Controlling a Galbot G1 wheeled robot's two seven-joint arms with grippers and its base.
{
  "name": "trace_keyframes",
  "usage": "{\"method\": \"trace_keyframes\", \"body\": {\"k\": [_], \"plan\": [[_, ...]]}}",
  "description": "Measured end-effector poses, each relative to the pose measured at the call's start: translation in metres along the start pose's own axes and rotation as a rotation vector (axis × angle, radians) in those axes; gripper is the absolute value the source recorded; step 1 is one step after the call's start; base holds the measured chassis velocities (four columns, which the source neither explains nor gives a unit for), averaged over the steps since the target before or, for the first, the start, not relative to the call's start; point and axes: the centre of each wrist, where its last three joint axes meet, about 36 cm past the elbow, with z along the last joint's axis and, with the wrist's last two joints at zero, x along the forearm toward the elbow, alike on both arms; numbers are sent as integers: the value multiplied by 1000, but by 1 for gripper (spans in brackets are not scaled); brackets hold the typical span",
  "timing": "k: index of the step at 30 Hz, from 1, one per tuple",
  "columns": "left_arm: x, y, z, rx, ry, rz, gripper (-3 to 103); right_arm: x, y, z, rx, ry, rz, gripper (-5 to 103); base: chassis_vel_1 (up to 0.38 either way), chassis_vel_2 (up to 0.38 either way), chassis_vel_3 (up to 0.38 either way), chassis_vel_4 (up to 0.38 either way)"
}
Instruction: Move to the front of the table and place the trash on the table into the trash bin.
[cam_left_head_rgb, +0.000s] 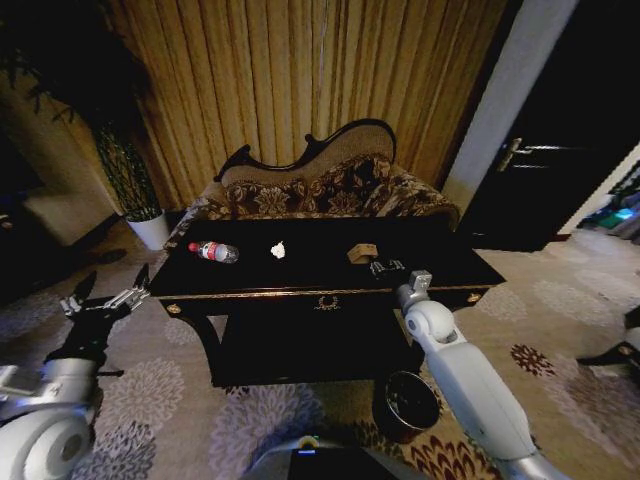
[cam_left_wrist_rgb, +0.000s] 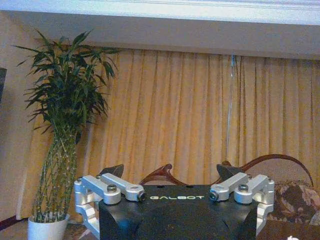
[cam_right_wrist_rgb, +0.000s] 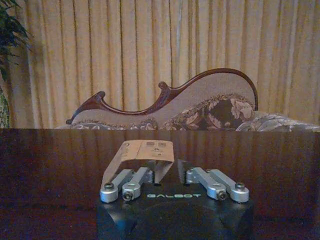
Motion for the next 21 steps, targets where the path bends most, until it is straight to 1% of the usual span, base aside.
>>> {"method": "trace_keyframes", "body": {"k": [2, 3, 6, 10, 19, 21], "plan": [[0, -1, -1, -1, -1, 2, 100, 2, -2, 0, 1, -2, 3, 19, 0, 0, 0, 0], [0, -1, -1, -1, -1, 2, 100, 2, -2, 0, 1, -2, 3, 19, 0, 0, 0, 0], [1, -2, -2, -1, -3, 5, 100, 5, -4, 0, -1, -3, 5, 3, 0, 0, 0, 0], [1, -3, -2, 0, -5, 8, 100, 10, -6, 0, -8, -4, 8, 0, 0, 0, 0, 0], [0, -4, -3, 0, -7, 14, 100, 17, -8, 0, -11, -4, 14, 0, 0, 0, 0, 0], [0, -4, -3, 0, -7, 15, 100, 19, -8, -2, -21, -9, 9, 0, 0, 0, 0, 0]]}}
